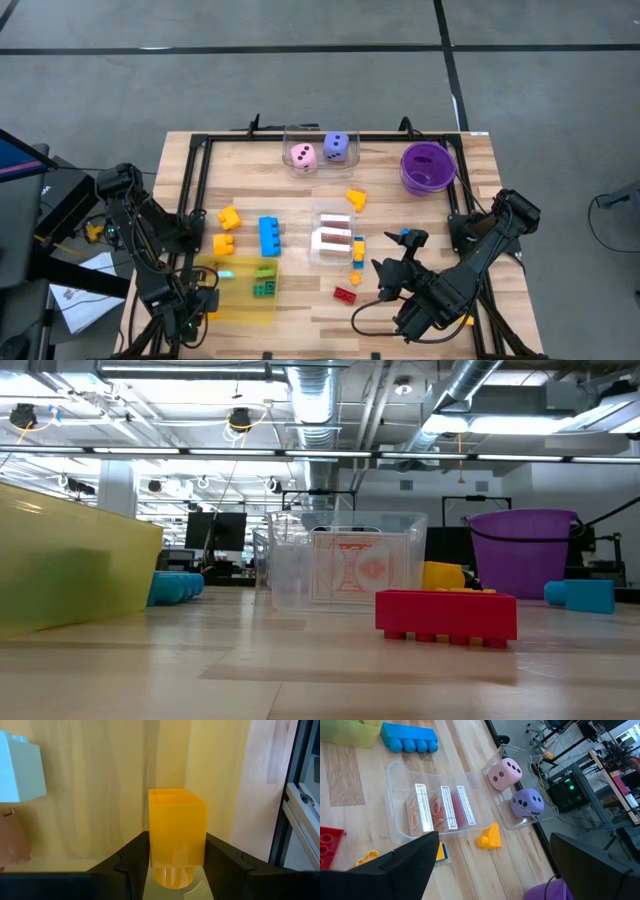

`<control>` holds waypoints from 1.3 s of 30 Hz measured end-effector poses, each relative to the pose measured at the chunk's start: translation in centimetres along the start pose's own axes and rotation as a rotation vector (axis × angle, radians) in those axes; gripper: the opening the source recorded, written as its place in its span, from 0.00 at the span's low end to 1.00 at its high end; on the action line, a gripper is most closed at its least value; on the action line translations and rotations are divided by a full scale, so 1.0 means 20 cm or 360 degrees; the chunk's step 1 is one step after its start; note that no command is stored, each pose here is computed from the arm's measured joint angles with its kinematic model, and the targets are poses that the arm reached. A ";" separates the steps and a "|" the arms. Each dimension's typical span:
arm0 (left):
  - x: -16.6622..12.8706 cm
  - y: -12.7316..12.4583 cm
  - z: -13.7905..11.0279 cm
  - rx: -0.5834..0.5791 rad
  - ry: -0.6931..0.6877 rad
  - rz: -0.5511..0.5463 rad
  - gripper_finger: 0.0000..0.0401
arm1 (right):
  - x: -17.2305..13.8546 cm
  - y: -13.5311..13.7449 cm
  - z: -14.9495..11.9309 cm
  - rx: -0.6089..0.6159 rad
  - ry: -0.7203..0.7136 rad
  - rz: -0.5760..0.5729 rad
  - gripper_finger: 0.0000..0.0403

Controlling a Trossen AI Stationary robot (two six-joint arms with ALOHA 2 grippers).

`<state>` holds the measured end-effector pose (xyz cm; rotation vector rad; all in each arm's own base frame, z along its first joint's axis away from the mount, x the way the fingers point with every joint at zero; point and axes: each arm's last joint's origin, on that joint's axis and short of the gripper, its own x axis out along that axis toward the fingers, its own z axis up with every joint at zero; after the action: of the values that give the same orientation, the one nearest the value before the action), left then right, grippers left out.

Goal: Pick & Place Toys
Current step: Put the yellow game piece into the yellow bin

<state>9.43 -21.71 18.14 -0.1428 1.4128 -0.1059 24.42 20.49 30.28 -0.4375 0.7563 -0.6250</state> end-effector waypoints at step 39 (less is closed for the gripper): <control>-0.31 0.10 0.03 -0.0041 -0.0590 -0.0242 0.42 | 0.00 0.00 0.00 -0.0002 -0.0003 0.0005 0.92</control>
<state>9.05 -18.77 23.97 -0.2769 1.0325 -0.1777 24.46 20.53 30.27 -0.4380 0.7554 -0.6212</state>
